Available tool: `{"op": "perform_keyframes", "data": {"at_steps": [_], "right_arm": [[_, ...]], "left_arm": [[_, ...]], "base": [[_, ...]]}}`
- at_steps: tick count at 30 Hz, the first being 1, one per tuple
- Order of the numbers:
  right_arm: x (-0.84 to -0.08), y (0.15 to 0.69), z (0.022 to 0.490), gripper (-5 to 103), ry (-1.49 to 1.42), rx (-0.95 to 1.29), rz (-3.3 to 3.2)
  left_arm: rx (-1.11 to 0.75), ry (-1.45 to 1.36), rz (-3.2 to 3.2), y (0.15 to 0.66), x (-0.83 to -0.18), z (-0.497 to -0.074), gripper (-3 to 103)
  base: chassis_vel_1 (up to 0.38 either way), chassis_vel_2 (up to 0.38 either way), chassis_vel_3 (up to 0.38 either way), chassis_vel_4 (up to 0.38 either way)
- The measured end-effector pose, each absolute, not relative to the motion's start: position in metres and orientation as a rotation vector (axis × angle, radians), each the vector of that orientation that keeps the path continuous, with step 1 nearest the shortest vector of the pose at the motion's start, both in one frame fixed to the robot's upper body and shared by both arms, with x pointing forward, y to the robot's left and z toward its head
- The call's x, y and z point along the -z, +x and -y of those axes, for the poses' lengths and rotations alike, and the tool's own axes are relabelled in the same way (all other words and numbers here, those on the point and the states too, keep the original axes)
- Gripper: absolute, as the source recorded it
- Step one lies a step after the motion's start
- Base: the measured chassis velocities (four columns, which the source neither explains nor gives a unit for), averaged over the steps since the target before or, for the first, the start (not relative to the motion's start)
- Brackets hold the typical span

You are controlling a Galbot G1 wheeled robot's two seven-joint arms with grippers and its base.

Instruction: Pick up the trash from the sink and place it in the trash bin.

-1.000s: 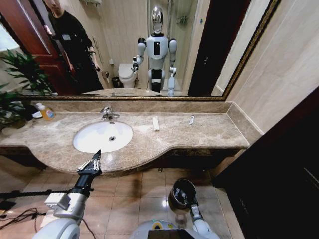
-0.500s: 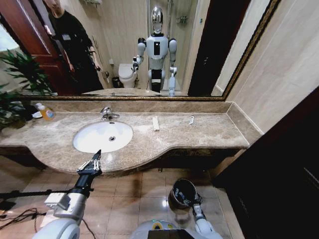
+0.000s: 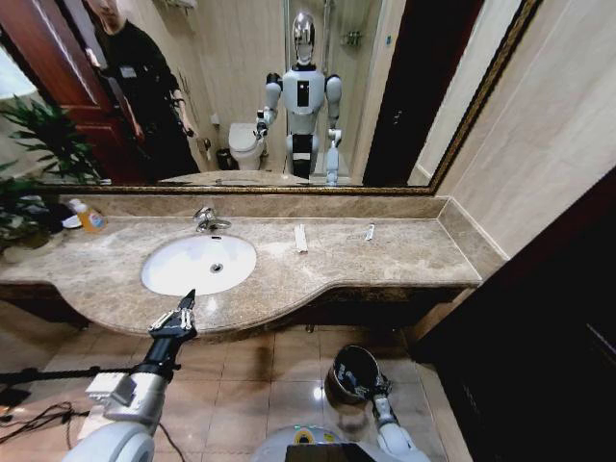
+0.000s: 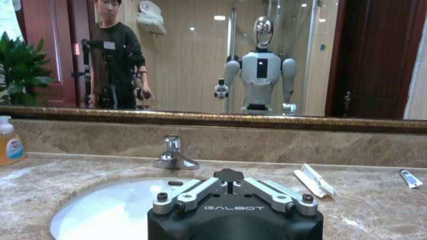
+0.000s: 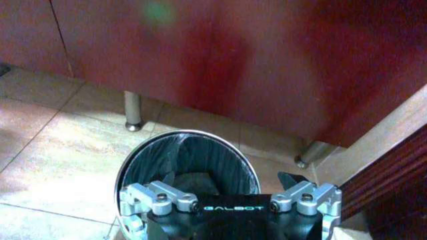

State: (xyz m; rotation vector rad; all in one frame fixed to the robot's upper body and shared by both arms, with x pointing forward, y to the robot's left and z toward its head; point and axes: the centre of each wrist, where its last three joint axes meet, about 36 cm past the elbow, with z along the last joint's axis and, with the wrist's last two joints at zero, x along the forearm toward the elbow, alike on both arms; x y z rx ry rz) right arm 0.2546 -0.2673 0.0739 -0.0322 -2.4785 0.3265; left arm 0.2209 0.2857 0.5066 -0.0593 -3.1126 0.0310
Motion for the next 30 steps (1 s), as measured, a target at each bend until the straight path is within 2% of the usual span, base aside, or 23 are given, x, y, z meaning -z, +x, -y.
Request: {"op": "perform_keyframes", "data": {"at_steps": [15, 18, 30], "right_arm": [[-0.146, 0.247, 0.295, 100, -0.052, -0.319, 2.668], [-0.199, 0.250, 0.297, 100, -0.068, -0.304, 2.787], [-0.302, 0.237, 0.276, 100, -0.081, -0.184, 2.975]], "left_arm": [[-0.031, -0.059, 3.113, 0.221, -0.507, -0.286, 0], [-0.031, -0.059, 3.113, 0.221, -0.507, -0.286, 0], [-0.031, -0.060, 3.113, 0.221, -0.507, -0.286, 0]], "base": [[0.000, 0.000, 0.000, 0.000], [0.000, 0.000, 0.000, 0.000], [0.000, 0.000, 0.000, 0.000]]}}
